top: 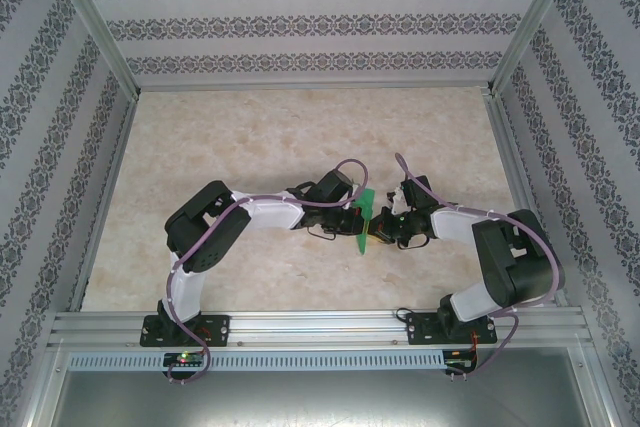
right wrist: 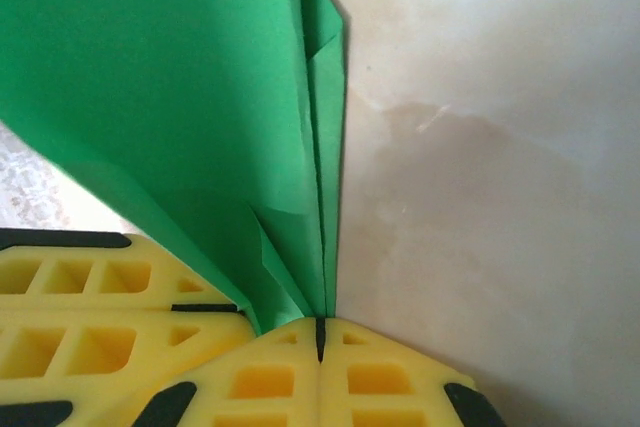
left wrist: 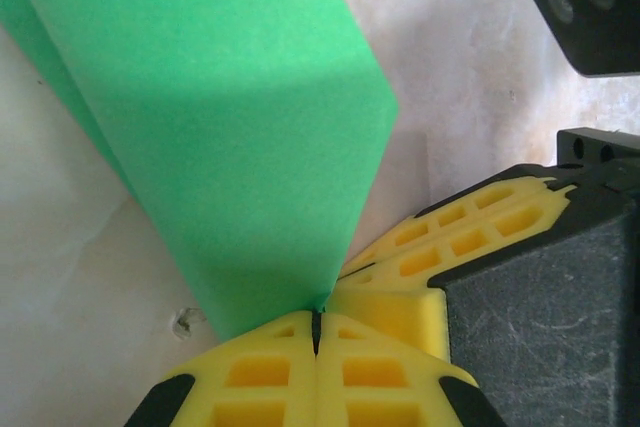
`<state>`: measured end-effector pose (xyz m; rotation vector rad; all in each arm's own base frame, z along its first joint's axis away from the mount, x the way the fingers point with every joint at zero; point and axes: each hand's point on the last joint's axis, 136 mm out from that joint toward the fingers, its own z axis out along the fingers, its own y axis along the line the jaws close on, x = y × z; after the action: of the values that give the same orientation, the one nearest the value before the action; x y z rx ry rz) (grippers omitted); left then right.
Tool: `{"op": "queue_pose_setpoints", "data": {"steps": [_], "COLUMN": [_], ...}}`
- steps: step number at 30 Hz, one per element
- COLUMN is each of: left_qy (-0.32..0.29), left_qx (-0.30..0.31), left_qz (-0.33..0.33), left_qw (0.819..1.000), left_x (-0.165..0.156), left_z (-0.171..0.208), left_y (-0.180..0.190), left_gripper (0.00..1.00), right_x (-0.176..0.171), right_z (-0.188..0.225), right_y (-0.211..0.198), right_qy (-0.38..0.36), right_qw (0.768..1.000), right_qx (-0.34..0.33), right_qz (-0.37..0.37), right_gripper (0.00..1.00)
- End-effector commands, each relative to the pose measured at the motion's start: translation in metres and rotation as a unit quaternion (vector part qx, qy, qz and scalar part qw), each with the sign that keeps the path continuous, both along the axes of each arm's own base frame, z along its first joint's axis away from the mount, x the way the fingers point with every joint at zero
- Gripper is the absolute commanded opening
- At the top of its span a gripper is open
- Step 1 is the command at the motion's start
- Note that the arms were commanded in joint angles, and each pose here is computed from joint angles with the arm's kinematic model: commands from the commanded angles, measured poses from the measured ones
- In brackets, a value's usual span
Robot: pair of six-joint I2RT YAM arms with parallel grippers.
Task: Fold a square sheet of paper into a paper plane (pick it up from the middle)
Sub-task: Fold the wing for the fifth time at the center of the table.
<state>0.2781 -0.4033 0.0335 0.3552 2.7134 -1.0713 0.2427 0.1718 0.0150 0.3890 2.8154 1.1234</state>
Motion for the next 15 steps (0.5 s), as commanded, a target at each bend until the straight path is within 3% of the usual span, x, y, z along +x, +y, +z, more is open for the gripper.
{"op": "queue_pose_setpoints", "data": {"steps": [1, 15], "left_qy": [-0.009, -0.001], "left_qx": [-0.026, -0.013], "left_qz": [0.005, 0.007], "left_qw": [1.0, 1.0], "left_x": [0.013, 0.019], "left_z": [0.011, 0.002], "left_y": [-0.009, -0.011], "left_gripper": [0.06, 0.06], "right_x": [0.0, 0.0], "right_z": [-0.004, -0.003], "right_y": [0.0, 0.001], "right_qy": [0.007, 0.006], "right_qw": [1.0, 1.0], "right_qx": [0.002, 0.008], "right_qz": [-0.001, 0.002], "right_gripper": [0.04, 0.04]}}
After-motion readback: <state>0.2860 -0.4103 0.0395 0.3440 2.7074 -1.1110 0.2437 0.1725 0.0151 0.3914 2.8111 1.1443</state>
